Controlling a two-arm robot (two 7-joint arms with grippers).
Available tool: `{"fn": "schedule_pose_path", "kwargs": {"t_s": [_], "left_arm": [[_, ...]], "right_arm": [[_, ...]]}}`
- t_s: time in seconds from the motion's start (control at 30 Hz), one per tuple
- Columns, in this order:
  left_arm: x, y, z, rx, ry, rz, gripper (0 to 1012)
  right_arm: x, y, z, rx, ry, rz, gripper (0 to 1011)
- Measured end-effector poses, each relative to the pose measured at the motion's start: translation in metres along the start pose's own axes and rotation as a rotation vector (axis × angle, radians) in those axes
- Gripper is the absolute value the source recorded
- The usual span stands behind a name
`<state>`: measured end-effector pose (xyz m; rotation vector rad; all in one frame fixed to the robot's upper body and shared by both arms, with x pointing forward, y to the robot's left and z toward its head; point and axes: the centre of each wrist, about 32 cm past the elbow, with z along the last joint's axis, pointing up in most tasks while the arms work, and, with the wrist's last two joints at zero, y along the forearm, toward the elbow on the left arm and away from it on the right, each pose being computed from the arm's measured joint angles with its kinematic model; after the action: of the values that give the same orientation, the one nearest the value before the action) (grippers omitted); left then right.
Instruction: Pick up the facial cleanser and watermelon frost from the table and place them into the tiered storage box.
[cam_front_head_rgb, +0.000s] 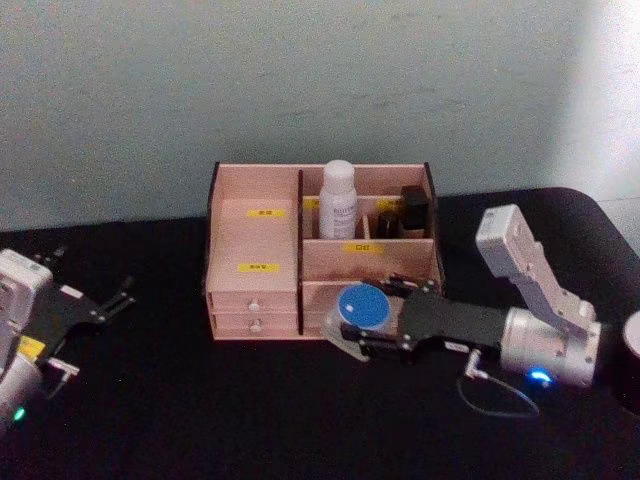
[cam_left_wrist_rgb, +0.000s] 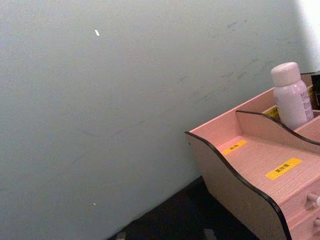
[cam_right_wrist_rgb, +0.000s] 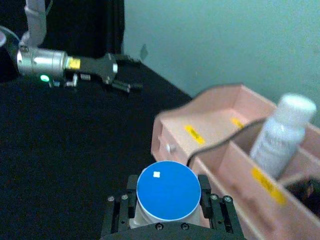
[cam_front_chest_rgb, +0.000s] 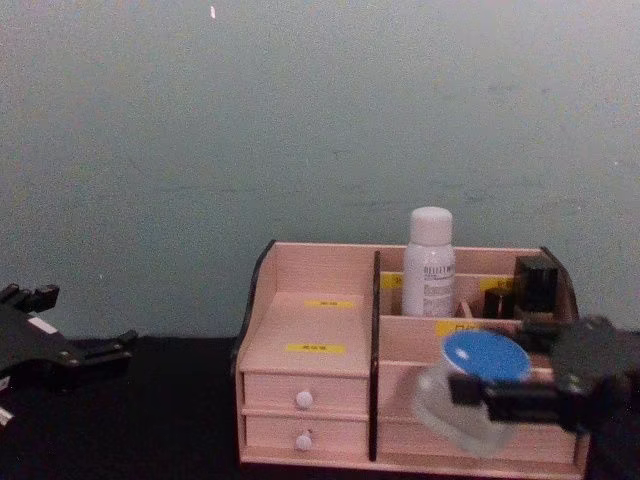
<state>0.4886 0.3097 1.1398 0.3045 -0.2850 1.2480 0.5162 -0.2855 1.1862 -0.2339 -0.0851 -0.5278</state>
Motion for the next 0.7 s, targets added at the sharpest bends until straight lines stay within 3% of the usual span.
{"fn": "schedule_pose_path", "kwargs": {"t_s": [0.37,0.7], "left_arm": [[0.0,0.0,0.0,0.0,0.0,0.0,1001],[0.0,0.0,0.0,0.0,0.0,0.0,1001]], "right_arm": [[0.011,0.037,0.024,0.073,-0.055,0.014,717],[0.02,0.069,0.032,0.098,-0.057,0.006,717]]}}
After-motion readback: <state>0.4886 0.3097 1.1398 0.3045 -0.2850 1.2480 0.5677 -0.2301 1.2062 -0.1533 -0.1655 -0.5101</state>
